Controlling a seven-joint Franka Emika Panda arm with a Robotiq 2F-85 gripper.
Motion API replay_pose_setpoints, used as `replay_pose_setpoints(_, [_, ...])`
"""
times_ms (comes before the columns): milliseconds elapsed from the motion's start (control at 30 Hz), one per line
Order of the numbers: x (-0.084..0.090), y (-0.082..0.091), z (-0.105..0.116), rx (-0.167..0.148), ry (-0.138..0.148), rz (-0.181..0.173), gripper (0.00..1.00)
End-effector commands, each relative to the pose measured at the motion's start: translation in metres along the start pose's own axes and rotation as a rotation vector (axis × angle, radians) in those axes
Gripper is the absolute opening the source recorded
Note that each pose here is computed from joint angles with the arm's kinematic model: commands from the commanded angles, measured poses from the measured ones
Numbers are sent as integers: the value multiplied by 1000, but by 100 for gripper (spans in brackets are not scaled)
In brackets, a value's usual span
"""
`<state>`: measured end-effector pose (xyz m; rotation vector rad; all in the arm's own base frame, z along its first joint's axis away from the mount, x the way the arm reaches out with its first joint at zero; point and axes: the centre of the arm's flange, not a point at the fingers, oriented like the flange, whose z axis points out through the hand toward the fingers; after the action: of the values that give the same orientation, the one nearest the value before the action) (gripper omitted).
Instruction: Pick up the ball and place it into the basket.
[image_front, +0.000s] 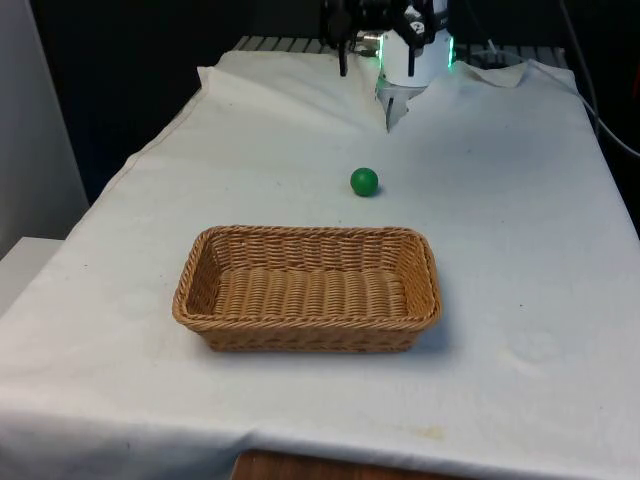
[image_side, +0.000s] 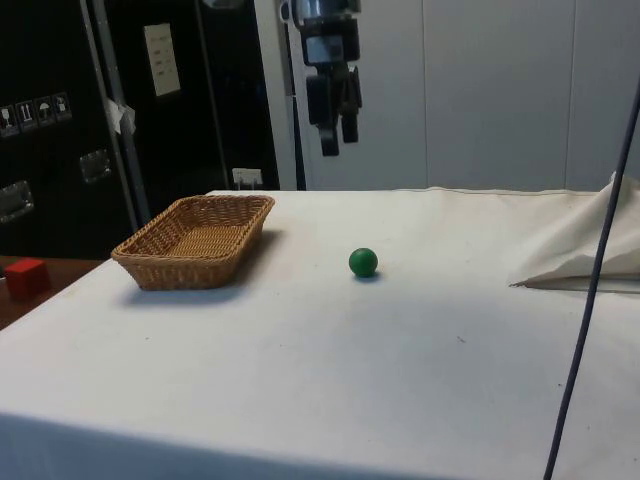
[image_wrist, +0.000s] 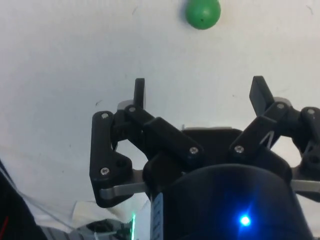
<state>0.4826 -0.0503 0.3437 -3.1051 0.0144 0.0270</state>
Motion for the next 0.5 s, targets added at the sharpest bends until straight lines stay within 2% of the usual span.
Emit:
replay_pose_setpoints(0, [-1,1,4,3,11,0,100])
replay_pose_setpoints(200, [-7,5,24,-1,19,1,100])
replay_pose_setpoints(233, [-6,4,24,-10,12,1,100])
replay_pose_setpoints(267, [-7,6,27,-2,20,2,100])
replay_pose_setpoints(467, [-9,8,49,-4,27,1,100])
